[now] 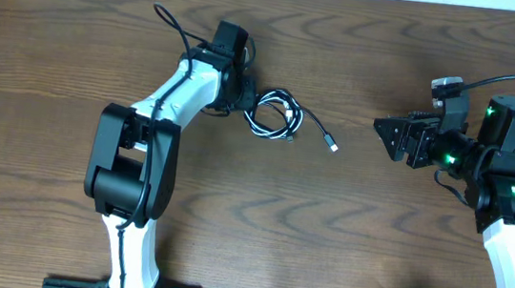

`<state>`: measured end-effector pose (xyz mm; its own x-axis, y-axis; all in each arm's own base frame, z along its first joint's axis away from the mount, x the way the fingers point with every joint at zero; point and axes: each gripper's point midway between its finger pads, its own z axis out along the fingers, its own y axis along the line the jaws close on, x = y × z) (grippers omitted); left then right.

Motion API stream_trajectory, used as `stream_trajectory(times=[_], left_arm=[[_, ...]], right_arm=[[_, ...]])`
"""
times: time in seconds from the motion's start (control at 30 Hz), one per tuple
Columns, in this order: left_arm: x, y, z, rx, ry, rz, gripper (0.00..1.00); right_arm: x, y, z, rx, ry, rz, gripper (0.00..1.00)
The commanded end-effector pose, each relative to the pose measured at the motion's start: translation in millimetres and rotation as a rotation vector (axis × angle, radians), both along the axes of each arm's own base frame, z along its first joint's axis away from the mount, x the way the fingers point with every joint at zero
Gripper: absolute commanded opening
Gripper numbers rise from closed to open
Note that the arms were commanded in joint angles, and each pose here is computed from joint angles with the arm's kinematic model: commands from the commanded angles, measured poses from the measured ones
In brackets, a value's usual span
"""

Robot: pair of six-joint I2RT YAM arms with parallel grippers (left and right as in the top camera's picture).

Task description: Untangle cables

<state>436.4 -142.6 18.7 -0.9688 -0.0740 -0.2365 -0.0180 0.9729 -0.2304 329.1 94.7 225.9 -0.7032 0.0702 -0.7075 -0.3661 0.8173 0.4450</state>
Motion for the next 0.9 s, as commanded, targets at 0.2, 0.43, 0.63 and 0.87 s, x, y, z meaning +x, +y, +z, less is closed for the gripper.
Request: stream_trajectory(times=[0.2, 0.43, 0.63, 0.87], left_arm=[[-10.8, -10.0, -25.0, 0.009, 0.002, -0.024, 0.27], [-22.7, -34.3, -30.7, 0.016, -0.012, -0.086, 0.08], [-5.8, -65.7, 49.7, -0.168, -0.162, -0.165, 0.07], [-21.1, -86.6, 176.6, -0.354, -0.388, -0.247, 0.08]], right_arm=[[1.5, 2.3, 5.6, 0.010, -0.003, 0.004, 0.77], [6.5, 2.2, -7.8, 0.021, 0.049, -0.006, 0.76], [16.8, 3.5, -21.5, 0.057, 0.110, -0.037, 0.72], [40.2, 28.6, -11.1, 0.157, 0.084, -0.058, 0.67]])
